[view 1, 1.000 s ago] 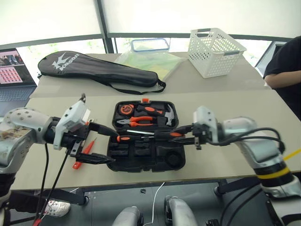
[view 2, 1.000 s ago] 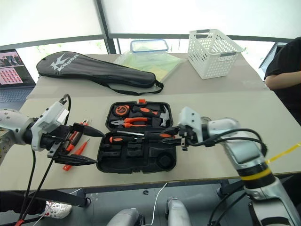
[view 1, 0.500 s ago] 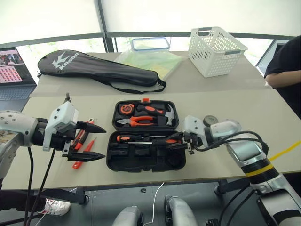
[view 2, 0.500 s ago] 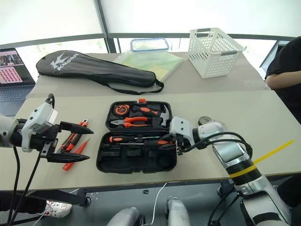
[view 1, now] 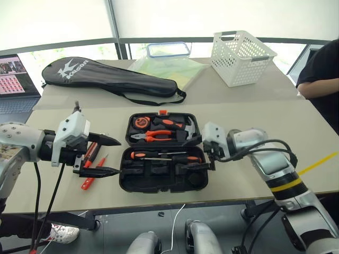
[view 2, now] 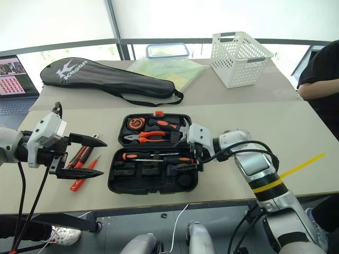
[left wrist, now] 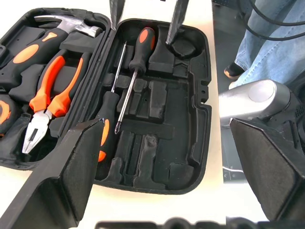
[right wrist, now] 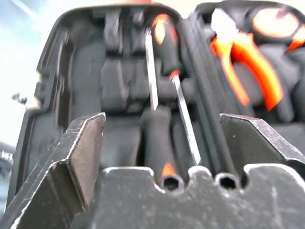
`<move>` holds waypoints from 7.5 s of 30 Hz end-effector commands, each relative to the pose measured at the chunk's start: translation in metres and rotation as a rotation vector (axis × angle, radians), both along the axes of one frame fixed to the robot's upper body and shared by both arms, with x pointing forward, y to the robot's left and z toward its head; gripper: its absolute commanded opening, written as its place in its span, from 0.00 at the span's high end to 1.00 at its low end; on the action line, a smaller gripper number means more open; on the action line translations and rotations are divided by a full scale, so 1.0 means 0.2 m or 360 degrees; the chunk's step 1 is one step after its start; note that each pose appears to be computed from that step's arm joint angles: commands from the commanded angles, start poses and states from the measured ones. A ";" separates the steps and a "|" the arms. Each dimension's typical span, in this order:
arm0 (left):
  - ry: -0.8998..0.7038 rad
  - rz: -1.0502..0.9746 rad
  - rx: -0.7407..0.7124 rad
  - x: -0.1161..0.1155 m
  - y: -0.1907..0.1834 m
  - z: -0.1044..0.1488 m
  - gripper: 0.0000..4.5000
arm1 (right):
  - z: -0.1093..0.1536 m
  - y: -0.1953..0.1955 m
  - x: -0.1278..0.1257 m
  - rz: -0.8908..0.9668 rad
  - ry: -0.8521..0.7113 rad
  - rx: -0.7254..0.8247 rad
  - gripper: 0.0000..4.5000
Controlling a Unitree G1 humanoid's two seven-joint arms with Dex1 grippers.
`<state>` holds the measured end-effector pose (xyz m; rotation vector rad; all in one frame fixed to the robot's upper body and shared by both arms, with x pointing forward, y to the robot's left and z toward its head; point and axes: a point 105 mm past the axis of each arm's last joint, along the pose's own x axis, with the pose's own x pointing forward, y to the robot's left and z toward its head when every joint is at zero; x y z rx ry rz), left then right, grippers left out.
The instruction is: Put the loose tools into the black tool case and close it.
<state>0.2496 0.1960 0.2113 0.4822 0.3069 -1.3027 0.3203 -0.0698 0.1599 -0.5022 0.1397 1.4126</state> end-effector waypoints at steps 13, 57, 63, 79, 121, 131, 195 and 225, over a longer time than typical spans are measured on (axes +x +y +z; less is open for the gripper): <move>-0.0076 -0.0008 0.0023 0.00 -0.01 0.02 0.00 | -0.16 0.09 0.03 0.0028 -0.0087 -0.0206 0.99; 0.0175 0.1541 0.0171 -0.28 0.51 -0.34 0.00 | 0.42 -0.10 -0.36 0.0252 0.0157 0.0391 0.01; 0.0344 0.1666 0.0207 -0.17 0.43 -0.42 0.00 | 0.41 -0.10 -0.35 0.0162 0.0095 0.0422 0.01; 0.0414 0.1716 0.0267 -0.02 0.30 -0.59 0.00 | 0.39 -0.11 -0.36 0.0063 0.0103 0.0454 0.01; -0.0120 -0.0344 0.0629 0.29 -0.28 -0.28 0.90 | 0.23 -0.23 -0.53 -0.0053 0.0236 0.0243 0.00; 0.0009 -0.0203 0.0666 0.33 -0.32 -0.38 0.90 | 0.23 -0.22 -0.54 -0.0092 0.0227 0.0263 0.00; -0.0199 -0.0160 0.0032 0.24 -0.28 -0.44 0.99 | 0.20 -0.22 -0.50 -0.0153 0.0268 0.0279 0.00; -0.0121 0.0013 0.0034 0.28 -0.24 -0.55 0.99 | 0.19 -0.20 -0.48 -0.0103 0.0281 0.0259 0.00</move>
